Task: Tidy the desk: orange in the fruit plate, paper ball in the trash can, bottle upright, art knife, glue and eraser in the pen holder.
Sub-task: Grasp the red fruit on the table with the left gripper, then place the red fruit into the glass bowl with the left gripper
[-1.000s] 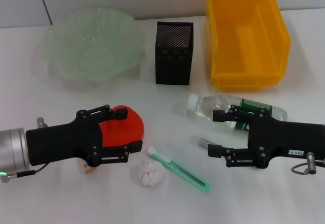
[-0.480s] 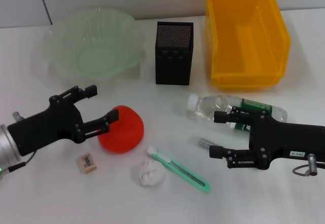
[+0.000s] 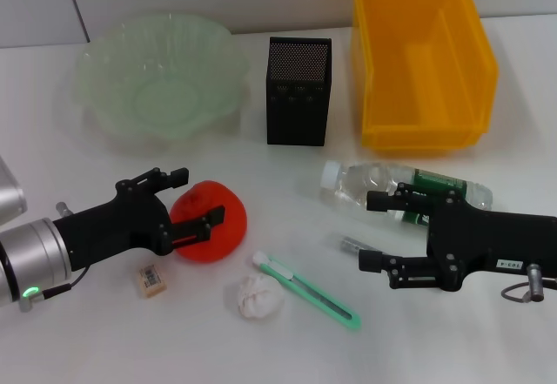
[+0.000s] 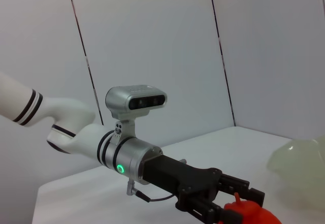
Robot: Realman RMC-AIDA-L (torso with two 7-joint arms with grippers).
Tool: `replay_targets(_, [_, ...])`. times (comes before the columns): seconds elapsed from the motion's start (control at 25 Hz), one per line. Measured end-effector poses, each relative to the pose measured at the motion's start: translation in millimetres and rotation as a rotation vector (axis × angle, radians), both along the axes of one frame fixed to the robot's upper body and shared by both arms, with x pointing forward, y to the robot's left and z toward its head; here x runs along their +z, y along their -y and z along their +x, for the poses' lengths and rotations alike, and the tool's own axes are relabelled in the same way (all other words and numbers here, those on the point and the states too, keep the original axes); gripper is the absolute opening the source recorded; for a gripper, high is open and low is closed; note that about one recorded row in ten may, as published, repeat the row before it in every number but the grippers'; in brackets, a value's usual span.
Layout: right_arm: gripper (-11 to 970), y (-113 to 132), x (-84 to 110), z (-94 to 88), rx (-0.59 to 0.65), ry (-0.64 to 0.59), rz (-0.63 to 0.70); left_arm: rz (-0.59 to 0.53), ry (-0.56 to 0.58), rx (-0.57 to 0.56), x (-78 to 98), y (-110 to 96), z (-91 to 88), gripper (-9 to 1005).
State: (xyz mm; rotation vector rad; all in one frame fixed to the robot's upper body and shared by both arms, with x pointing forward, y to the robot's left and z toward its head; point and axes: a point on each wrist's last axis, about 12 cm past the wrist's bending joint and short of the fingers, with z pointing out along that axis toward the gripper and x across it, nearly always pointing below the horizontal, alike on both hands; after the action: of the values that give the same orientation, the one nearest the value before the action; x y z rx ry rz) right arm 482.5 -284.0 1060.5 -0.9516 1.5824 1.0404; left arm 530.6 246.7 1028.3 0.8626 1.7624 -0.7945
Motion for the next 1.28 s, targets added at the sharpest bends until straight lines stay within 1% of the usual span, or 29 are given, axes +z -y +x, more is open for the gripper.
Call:
replay_targets(0.24, [828,1,-0.3,-0.6,-0.005,-0.001,0.001,0.046,-0.028,0.03,-3.8,0,6.7,812])
replay_targets(0.48, [828,1,-0.5,-0.9,-0.007,-0.001,0.002,0.044,-0.031,0.034,-4.0,1,7.0,625])
replay_targets(0.68, [827,2,-0.5,-1.1,-0.011,-0.001,0.003,0.019,-0.016,0.007,0.8,3,6.6,457])
replay_targets(0.72, [827,2,-0.4,-1.1,-0.011,-0.001,0.003,-0.016,0.008,-0.015,8.4,3,7.5,423])
replay_targets(0.76, [827,2,-0.4,-1.1,-0.011,-0.001,0.003,-0.016,0.008,-0.015,8.4,3,7.5,390])
replay_targets(0.84, [827,2,-0.3,-1.0,-0.011,-0.001,0.003,-0.062,0.045,-0.042,19.3,3,8.6,329])
replay_targets(0.88, [827,2,-0.3,-1.0,-0.012,-0.001,0.004,-0.085,0.07,-0.053,26.2,2,10.1,302])
replay_targets(0.92, [827,2,-0.2,-1.0,-0.012,0.0,0.004,-0.114,0.113,-0.059,37.1,1,14.3,276])
replay_targets(0.96, [827,2,-0.2,-1.0,-0.012,0.0,0.004,-0.114,0.113,-0.059,37.1,1,14.3,249])
replay_targets(1.0, [827,2,-0.2,-1.0,-0.012,0.0,0.005,-0.125,0.137,-0.053,42.5,1,17.8,222])
replay_targets(1.12, [827,2,0.0,-1.2,-0.01,0.0,0.007,-0.152,0.194,0.023,56.1,0,34.3,195])
replay_targets(1.2, [827,2,0.1,-1.2,-0.009,0.0,0.007,-0.163,0.223,0.102,64.2,0,49.4,178])
replay_targets(1.24, [827,2,0.2,-1.0,-0.009,0.001,0.007,-0.163,0.234,0.156,69.2,0,60.7,169])
replay_targets(1.28, [827,1,0.4,-0.8,-0.008,0.001,0.007,-0.156,0.236,0.181,71.5,2,67.4,159])
